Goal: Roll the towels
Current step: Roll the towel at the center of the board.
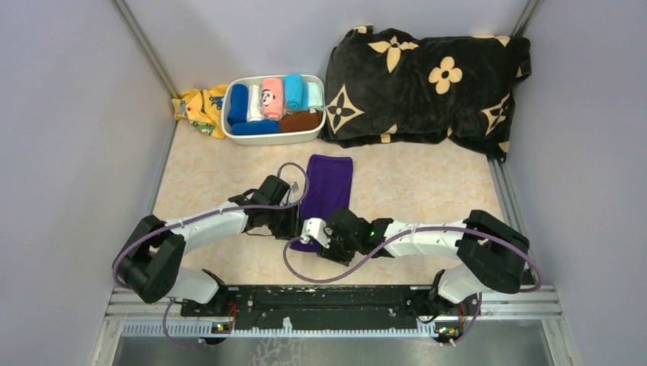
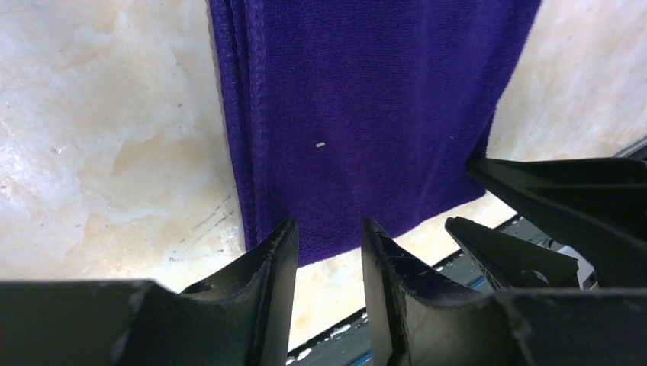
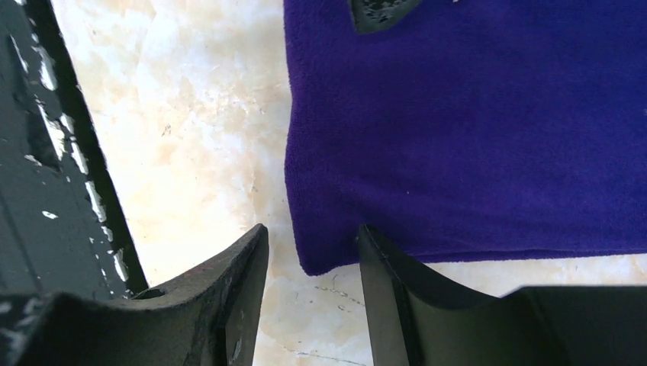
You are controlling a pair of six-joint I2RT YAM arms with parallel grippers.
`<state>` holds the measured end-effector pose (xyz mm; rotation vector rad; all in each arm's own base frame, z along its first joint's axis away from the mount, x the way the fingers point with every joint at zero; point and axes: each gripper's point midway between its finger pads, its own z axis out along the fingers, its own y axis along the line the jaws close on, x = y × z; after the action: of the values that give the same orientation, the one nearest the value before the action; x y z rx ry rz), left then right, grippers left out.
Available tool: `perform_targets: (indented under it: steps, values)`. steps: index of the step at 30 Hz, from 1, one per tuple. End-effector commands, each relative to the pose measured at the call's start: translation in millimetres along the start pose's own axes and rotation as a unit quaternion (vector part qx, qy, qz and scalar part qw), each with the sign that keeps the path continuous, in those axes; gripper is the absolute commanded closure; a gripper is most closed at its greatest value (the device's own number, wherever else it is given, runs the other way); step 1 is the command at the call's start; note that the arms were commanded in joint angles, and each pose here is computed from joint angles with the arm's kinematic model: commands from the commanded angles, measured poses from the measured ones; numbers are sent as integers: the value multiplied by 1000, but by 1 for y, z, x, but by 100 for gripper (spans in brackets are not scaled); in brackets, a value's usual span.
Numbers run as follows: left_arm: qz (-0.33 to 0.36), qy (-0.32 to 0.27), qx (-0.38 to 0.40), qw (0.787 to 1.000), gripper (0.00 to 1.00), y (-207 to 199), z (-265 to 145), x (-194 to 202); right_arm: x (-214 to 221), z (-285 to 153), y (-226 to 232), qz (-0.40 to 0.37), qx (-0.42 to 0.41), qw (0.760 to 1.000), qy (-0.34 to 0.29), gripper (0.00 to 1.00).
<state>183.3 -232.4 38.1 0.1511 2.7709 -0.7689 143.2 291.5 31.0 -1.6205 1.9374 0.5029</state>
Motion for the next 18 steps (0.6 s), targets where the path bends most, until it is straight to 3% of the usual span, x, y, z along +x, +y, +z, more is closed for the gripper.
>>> perform_targets:
  steps: [1, 6, 10, 16, 18]
  values:
    - [10, 4, -13, 1000, 59, 6, 9, -7, -15, 5, -6, -56, 27, 998, 12, 53]
    - [-19, 10, -70, 997, 62, 44, 14, -9, 2, 16, 3, -72, 22, 995, 59, 56]
    - [-37, 3, -83, 996, 61, 59, 11, -17, 5, 24, 8, -75, 21, 994, 81, 67]
    - [-62, -42, -80, 994, 45, 55, -13, -36, -22, 34, 18, -27, 1, 998, 57, 100]
    - [-81, -62, -79, 992, 39, 55, -25, -40, -37, 35, 24, -4, -14, 999, 31, 100]
